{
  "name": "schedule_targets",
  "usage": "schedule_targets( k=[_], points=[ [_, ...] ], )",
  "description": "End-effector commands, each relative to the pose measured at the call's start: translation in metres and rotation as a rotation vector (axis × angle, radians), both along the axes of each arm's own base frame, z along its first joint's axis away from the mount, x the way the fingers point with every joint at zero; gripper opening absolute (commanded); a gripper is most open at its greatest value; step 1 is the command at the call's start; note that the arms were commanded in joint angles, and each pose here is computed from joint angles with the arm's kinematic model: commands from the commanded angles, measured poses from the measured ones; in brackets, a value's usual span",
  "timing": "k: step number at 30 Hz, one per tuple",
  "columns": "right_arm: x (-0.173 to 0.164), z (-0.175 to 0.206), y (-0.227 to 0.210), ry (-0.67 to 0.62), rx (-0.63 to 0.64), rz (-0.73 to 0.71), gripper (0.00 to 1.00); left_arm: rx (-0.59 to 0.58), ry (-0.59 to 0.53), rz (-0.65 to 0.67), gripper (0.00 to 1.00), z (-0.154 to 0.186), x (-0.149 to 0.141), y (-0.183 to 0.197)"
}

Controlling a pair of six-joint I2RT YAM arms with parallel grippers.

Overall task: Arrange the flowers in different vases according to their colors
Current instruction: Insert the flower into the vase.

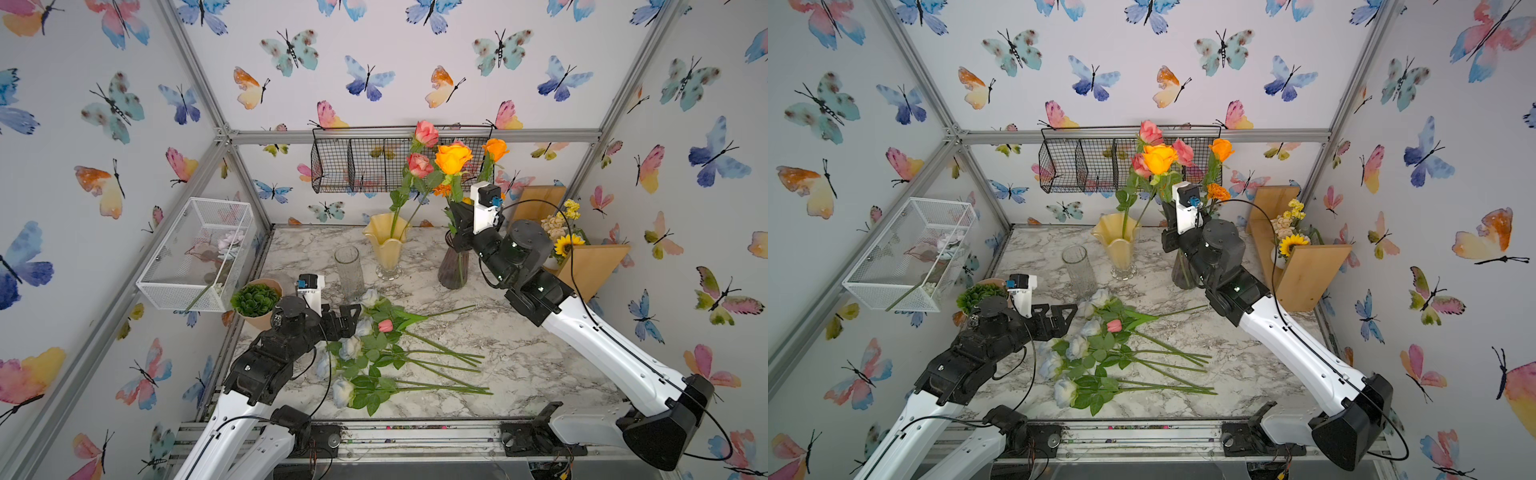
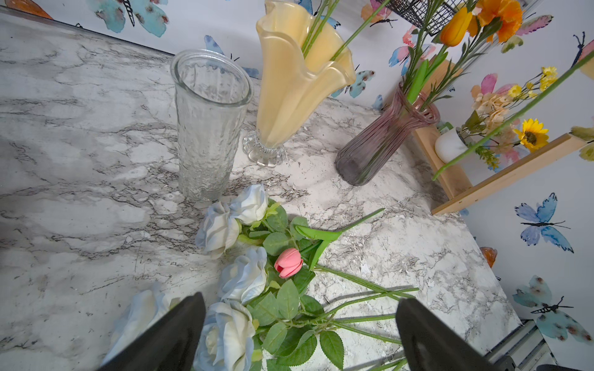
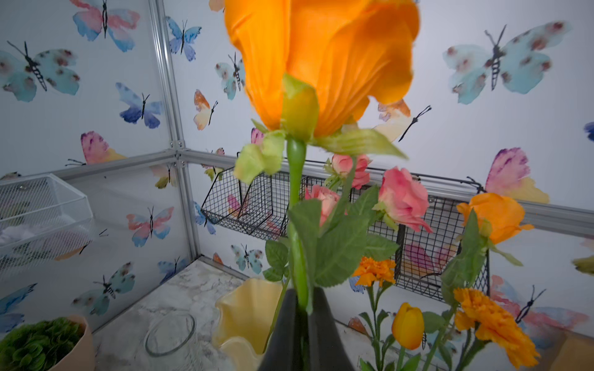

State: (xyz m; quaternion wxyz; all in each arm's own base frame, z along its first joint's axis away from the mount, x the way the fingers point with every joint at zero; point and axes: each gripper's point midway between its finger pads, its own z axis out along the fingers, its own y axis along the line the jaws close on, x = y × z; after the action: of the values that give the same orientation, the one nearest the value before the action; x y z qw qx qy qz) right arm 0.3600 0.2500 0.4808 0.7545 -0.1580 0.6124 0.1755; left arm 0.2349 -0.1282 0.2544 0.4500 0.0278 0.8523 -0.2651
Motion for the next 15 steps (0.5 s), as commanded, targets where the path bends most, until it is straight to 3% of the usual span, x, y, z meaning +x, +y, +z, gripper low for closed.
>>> schedule_targets(
  k=[1,7,15],
  points=[
    [0.01,0.045,-0.02,-0.137,0.097,-0.088,0.02,0.011,0.012,0.014,0.99,-0.006,0.003,0.001],
    [0.044,0.065,-0.044,-0.218,0.15,-0.149,0.02,0.006,0.005,0.011,0.99,-0.005,0.002,0.001],
    [0.088,0.054,-0.061,-0.223,0.189,-0.178,0.02,0.005,0.018,-0.001,0.99,-0.008,0.003,-0.002]
  ],
)
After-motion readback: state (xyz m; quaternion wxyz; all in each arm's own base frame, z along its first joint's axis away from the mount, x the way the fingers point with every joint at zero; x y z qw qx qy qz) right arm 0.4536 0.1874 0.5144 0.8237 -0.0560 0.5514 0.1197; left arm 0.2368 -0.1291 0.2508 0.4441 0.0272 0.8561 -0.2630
